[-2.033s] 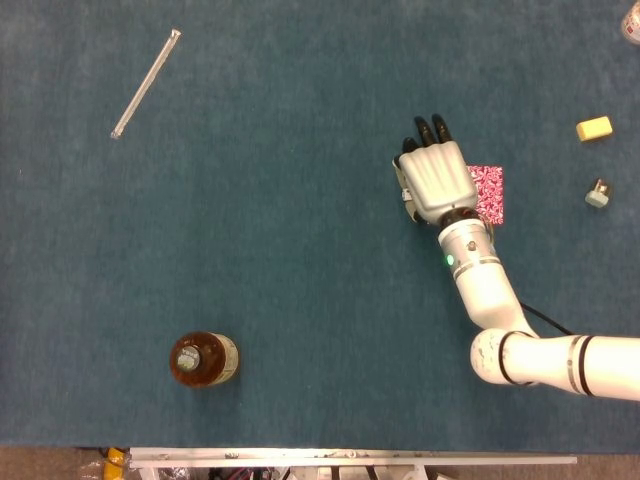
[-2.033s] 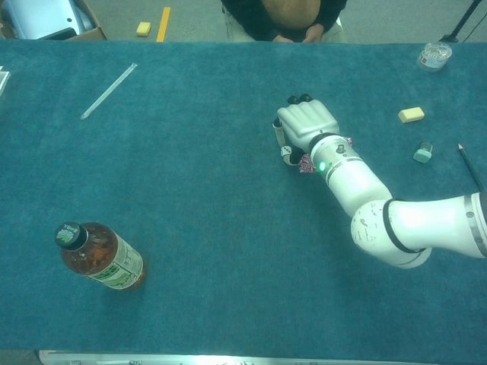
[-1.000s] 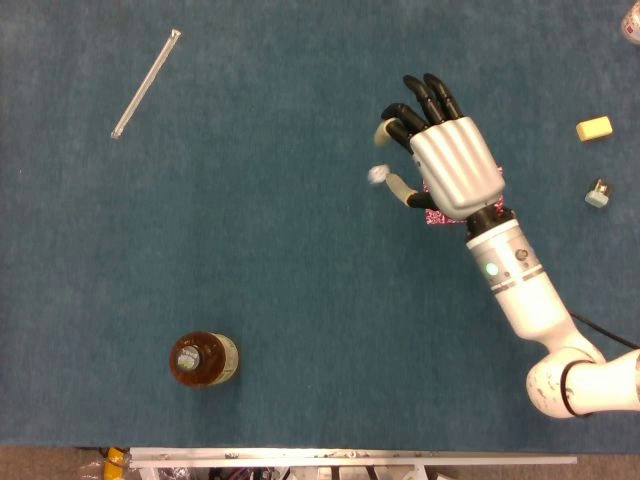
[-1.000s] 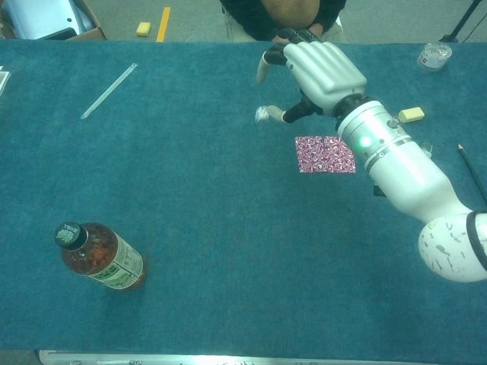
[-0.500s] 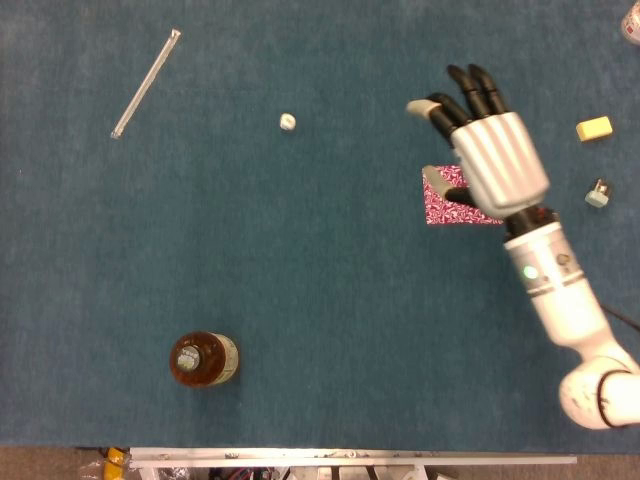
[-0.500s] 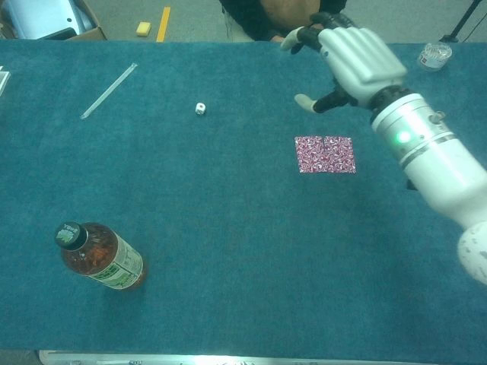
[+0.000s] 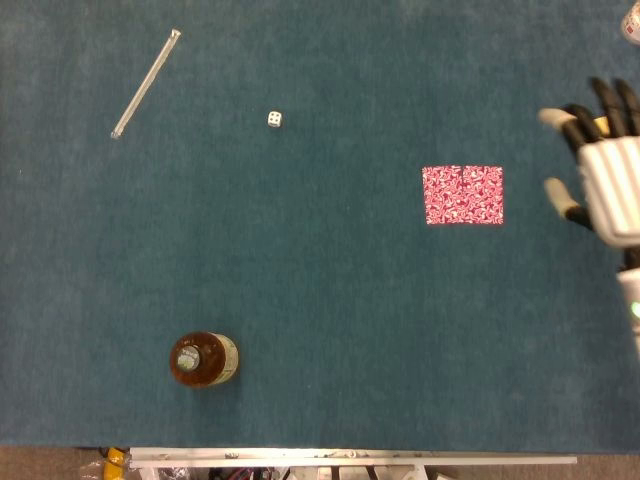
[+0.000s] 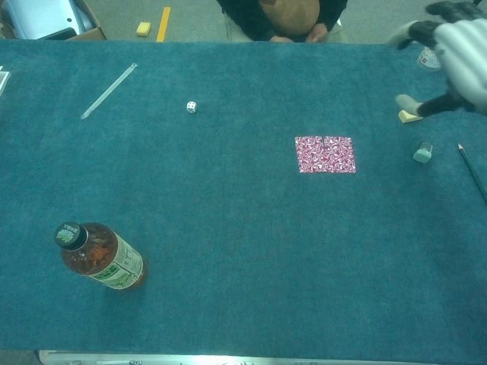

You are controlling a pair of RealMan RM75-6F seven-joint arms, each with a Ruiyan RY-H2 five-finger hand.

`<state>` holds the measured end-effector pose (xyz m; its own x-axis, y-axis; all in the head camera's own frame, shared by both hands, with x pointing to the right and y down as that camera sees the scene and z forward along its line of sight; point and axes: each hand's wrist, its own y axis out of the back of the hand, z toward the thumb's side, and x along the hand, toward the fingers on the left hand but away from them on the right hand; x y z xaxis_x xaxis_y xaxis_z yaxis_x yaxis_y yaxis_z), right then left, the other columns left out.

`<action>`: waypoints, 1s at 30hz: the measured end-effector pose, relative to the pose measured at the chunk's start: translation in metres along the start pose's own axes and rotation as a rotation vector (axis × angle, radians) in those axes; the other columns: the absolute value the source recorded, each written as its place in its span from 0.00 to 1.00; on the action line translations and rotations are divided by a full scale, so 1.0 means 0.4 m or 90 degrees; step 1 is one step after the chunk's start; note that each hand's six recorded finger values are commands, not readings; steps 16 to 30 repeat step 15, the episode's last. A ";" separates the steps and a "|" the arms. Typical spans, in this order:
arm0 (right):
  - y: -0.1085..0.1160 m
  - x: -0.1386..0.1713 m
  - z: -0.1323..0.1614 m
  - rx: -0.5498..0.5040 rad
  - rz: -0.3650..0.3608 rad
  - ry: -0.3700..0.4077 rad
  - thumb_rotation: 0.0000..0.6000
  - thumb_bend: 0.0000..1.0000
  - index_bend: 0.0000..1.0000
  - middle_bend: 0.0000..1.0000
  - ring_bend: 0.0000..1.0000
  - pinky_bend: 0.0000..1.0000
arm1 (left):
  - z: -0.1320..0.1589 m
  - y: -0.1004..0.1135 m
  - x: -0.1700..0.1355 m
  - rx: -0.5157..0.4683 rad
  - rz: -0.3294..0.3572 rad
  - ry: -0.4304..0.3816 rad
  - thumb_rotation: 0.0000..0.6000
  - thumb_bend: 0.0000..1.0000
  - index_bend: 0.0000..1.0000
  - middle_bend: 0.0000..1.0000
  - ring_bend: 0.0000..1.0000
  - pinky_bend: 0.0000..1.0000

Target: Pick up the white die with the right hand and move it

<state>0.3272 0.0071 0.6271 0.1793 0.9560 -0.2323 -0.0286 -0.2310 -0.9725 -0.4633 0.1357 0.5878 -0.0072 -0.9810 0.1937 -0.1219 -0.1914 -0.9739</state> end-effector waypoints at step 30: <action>0.020 0.176 -0.145 -0.007 -0.010 -0.100 1.00 0.25 0.27 0.29 0.06 0.00 | 0.030 -0.004 0.009 0.008 0.005 -0.018 1.00 0.44 0.27 0.18 0.04 0.05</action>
